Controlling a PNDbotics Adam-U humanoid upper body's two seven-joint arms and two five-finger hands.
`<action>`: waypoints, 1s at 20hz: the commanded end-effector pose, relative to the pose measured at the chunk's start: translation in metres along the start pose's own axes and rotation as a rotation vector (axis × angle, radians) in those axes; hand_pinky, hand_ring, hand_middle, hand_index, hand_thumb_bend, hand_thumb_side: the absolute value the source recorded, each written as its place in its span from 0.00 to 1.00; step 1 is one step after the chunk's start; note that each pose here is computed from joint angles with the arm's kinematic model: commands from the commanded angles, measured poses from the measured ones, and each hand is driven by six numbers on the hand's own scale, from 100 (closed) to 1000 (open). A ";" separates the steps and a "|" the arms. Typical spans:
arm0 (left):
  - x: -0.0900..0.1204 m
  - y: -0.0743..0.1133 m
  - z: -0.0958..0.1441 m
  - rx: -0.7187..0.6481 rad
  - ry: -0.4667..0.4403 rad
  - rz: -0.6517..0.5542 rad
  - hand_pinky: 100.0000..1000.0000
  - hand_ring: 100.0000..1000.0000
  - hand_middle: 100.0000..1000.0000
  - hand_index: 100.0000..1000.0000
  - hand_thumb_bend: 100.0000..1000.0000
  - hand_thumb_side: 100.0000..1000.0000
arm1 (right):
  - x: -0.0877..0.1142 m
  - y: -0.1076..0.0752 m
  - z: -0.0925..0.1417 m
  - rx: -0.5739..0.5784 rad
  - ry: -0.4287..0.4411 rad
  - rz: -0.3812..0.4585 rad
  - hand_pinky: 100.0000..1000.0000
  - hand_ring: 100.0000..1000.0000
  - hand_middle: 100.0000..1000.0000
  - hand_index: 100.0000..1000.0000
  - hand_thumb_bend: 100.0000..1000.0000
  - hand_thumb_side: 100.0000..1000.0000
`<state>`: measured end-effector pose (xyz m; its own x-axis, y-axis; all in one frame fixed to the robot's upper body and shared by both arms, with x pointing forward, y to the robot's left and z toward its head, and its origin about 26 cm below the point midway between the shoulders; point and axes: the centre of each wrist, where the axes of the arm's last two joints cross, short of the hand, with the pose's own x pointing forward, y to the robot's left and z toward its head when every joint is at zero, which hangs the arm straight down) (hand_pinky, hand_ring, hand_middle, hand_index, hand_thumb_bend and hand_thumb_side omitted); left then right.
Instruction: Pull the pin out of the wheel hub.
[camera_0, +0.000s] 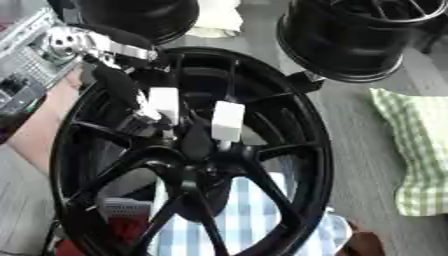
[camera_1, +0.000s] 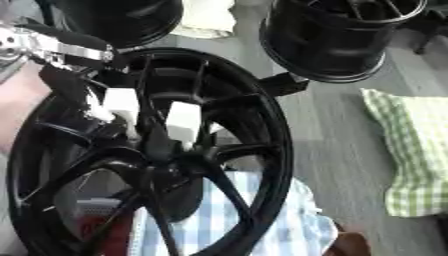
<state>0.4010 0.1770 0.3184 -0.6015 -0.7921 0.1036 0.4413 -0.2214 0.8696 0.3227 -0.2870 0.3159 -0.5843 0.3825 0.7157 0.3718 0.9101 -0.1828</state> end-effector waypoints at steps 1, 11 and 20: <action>0.002 0.009 0.010 0.026 0.009 -0.007 0.73 0.61 0.49 0.68 0.45 0.38 | 0.007 -0.006 -0.005 -0.022 -0.027 0.010 0.78 0.68 0.56 0.66 0.00 0.51; 0.004 0.008 0.012 0.024 0.008 -0.012 0.71 0.57 0.44 0.62 0.31 0.23 | 0.006 -0.007 -0.005 -0.043 -0.024 0.007 0.78 0.68 0.56 0.66 0.00 0.51; 0.005 0.009 0.012 0.024 0.003 -0.003 0.70 0.55 0.40 0.58 0.16 0.09 | 0.005 -0.008 -0.006 -0.061 -0.022 0.001 0.77 0.68 0.56 0.66 0.00 0.51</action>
<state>0.3972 0.1741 0.3201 -0.6076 -0.7860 0.1136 0.4412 -0.2151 0.8712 0.3241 -0.2885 0.3152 -0.5844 0.3744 0.7200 0.3957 0.9061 -0.1500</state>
